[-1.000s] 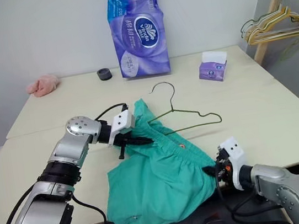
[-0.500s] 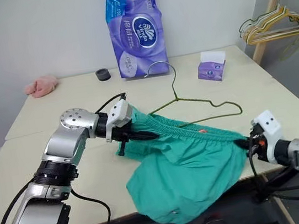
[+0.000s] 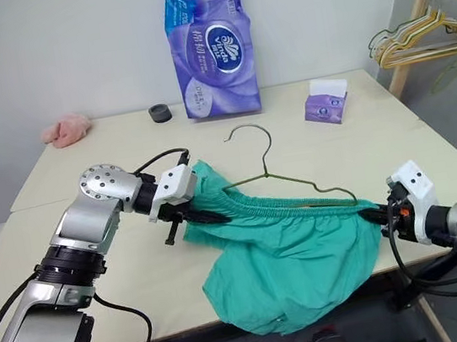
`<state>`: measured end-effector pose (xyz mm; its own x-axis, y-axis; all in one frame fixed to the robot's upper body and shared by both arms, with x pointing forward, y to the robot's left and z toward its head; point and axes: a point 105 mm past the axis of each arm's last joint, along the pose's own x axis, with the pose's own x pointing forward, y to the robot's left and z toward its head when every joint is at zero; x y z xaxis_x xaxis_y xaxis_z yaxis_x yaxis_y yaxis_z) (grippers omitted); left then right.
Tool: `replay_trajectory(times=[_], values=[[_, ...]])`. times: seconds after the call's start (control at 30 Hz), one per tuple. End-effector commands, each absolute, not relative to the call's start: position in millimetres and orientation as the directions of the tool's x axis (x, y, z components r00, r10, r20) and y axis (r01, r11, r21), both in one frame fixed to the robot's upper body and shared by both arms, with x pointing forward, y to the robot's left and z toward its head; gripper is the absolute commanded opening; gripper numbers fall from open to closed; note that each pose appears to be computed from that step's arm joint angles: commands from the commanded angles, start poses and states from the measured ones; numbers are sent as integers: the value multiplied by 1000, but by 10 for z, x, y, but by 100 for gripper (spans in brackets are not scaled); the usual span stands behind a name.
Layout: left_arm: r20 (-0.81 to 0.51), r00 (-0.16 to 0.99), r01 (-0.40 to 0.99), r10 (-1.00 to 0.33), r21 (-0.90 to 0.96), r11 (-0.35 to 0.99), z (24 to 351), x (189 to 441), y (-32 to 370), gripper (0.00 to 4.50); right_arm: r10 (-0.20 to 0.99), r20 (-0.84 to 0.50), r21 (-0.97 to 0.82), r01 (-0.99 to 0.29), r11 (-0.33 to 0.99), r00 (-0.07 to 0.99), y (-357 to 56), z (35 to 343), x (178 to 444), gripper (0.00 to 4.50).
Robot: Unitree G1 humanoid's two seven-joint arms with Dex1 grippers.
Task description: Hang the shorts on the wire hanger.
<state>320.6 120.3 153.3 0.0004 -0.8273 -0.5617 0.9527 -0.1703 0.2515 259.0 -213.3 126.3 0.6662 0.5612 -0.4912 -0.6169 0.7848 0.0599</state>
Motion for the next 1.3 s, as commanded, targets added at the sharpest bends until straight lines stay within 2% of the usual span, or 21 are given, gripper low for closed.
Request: replay_trajectory(times=[0.03, 0.33, 0.5, 0.57, 0.77, 1.03, 1.13, 1.3], values=[[-600, 39, 946, -799, 278, -163, 1580, 3242, 1342, 3, 509, -483, 2, -580, 815, 713, -2248, 1396, 2619, 0], [-643, 87, 932, -761, 323, -167, 1477, 3331, 1375, 3, 553, -482, -45, -649, 759, 680, -2144, 1579, 2552, 0], [-630, 99, 924, -770, 346, -165, 1432, 3354, 1273, 3, 600, -489, -139, -736, 662, 633, -1908, 1772, 2548, 0], [-588, 110, 919, -801, 368, -144, 1419, 3373, 1114, 3, 628, -509, -212, -793, 572, 589, -1723, 1846, 2557, 0], [-536, 108, 914, -837, 384, -127, 1355, 3354, 862, 3, 648, -549, -293, -847, 443, 528, -1452, 1846, 2643, 0], [-527, 81, 924, -846, 359, -135, 1207, 3225, 788, 2, 603, -556, -403, -820, 406, 572, -1457, 1868, 2839, 0], [-528, 82, 926, -846, 355, -131, 1172, 3200, 785, 2, 591, -569, -443, -819, 365, 572, -1480, 1877, 2840, 81], [-533, 76, 928, -843, 346, -135, 1122, 3157, 784, 2, 580, -616, -448, -843, 298, 532, -1541, 1899, 2713, 258]])
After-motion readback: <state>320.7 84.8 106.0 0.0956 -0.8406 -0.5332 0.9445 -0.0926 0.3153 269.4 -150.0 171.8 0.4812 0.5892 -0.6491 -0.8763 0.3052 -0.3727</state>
